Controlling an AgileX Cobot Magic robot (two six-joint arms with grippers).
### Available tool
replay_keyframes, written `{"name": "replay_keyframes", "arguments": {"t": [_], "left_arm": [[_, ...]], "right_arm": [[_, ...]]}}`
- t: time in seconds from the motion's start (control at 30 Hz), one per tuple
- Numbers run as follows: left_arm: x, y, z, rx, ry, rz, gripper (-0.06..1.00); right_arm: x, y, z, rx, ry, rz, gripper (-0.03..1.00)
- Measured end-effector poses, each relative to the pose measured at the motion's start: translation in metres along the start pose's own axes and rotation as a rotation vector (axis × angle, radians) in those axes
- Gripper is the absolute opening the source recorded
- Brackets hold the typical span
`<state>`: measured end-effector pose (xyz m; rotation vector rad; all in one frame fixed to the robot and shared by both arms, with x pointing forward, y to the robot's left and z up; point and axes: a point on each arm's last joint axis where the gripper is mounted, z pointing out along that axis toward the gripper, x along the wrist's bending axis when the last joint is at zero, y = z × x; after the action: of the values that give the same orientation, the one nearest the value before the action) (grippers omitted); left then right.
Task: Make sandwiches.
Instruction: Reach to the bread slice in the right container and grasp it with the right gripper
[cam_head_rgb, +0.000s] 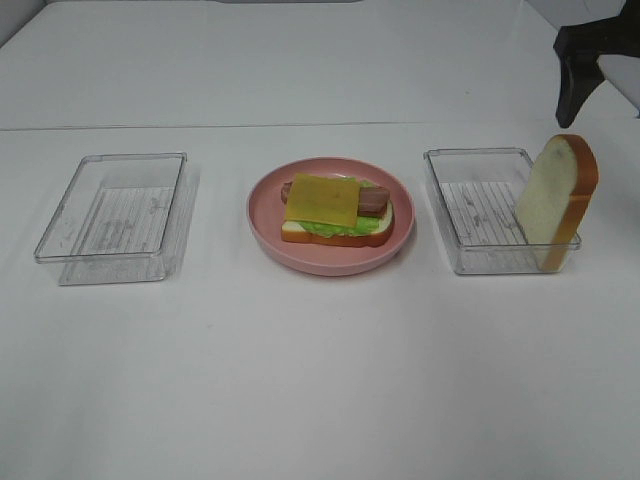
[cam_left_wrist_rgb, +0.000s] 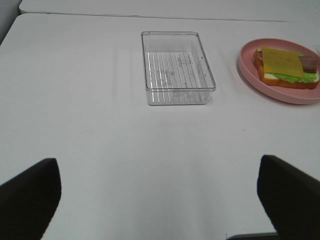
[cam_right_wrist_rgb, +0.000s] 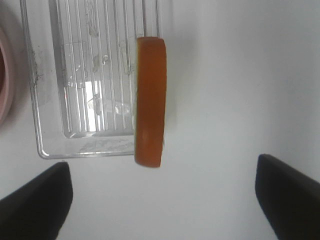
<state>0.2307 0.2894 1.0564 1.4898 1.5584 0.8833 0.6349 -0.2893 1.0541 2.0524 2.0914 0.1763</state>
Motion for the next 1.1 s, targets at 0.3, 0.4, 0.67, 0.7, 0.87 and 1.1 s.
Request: {"name": "replay_keyframes", "arguments": {"t": [0.3, 0.4, 0.67, 0.7, 0.87, 1.1], "left_arm": [[0.000, 0.000, 0.000, 0.000, 0.000, 0.000, 0.99], [0.000, 0.000, 0.000, 0.000, 0.000, 0.000, 0.99], [0.000, 0.000, 0.000, 0.000, 0.000, 0.000, 0.99], [0.000, 0.000, 0.000, 0.000, 0.000, 0.000, 0.99], [0.000, 0.000, 0.000, 0.000, 0.000, 0.000, 0.99], [0.000, 0.000, 0.000, 0.000, 0.000, 0.000, 0.99]], "right_arm": [[0.003, 0.013, 0.041, 0.065, -0.003, -0.006, 0.96], [0.003, 0.014, 0.052, 0.089, -0.003, -0.008, 0.96], [0.007, 0.014, 0.078, 0.143, 0.018, -0.002, 0.96], [0.007, 0.014, 0.078, 0.143, 0.018, -0.002, 0.96], [0.009, 0.013, 0.093, 0.176, 0.027, 0.001, 0.96], [0.009, 0.013, 0.097, 0.186, 0.027, 0.001, 0.96]]}}
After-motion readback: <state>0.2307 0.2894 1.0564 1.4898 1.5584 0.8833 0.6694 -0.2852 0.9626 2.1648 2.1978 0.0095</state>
